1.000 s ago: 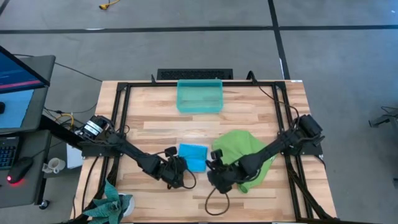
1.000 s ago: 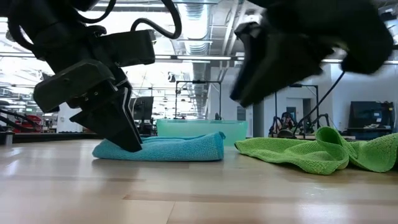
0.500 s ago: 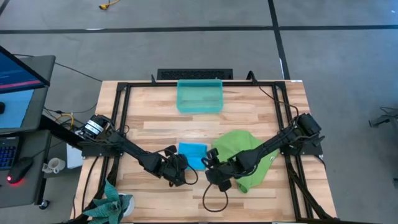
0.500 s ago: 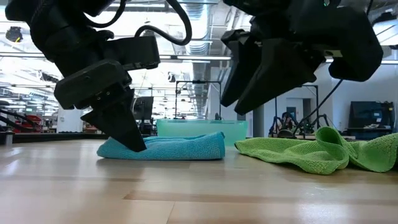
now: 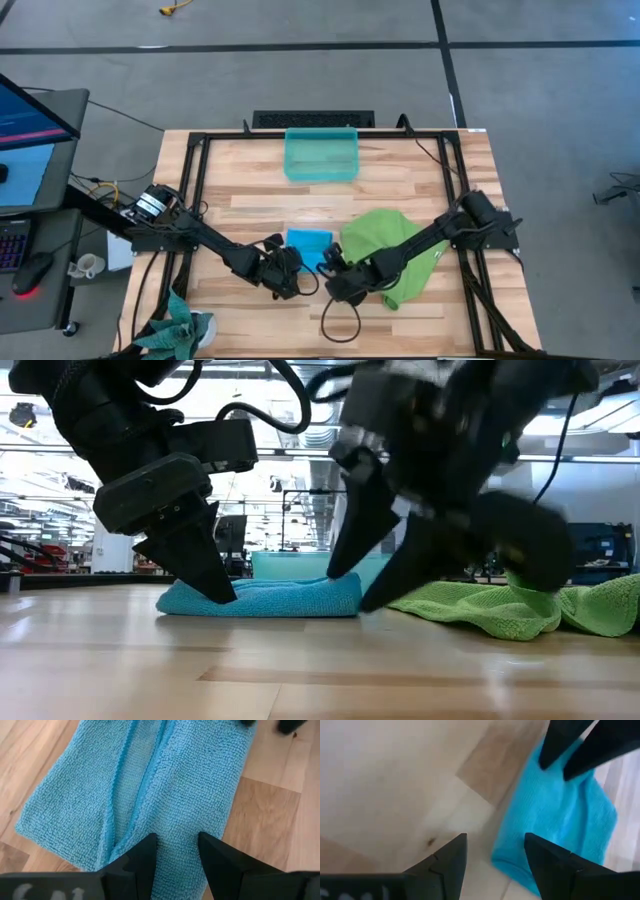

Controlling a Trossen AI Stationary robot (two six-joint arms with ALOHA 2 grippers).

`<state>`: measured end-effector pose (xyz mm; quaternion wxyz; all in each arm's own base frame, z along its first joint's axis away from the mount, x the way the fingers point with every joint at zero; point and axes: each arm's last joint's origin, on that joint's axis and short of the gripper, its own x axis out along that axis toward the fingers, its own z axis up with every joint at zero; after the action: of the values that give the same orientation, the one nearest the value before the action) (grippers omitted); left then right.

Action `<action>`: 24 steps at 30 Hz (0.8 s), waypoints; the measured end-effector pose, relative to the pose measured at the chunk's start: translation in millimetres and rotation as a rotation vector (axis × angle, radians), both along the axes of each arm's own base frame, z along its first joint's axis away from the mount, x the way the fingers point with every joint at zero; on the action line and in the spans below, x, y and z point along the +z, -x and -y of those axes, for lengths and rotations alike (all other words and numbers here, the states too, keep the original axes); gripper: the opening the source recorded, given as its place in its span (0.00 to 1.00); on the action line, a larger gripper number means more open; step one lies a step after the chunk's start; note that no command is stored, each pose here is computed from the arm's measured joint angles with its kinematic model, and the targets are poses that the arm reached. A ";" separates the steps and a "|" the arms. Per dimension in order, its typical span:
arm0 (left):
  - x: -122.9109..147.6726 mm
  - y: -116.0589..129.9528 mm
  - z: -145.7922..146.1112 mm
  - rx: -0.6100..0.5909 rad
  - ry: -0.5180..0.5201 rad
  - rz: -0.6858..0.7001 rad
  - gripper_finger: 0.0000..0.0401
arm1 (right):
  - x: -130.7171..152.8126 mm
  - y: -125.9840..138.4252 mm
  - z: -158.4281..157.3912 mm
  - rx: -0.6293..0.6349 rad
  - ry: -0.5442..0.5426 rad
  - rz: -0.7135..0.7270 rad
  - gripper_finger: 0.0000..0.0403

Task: Roll microfiber towels into tight, uniform cylinder then place into a basket
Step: Roll the blue microfiber cloth

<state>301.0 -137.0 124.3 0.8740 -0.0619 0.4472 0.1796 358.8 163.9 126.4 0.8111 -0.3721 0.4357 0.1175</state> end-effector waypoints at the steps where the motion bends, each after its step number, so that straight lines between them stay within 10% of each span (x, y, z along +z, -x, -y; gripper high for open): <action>1: 0.0 0.0 0.0 -0.001 0.001 -0.001 0.35 | -2.1 -0.8 0.2 -0.011 0.016 0.002 0.56; 24: 1.2 2.7 4.6 -0.107 -0.130 -0.022 0.35 | -20.9 -16.7 34.4 -0.304 -0.173 -0.030 0.52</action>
<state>298.3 -141.6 125.5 0.8797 0.0209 0.4467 0.1618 375.5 129.5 105.5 0.8419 -0.2292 0.4872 0.0362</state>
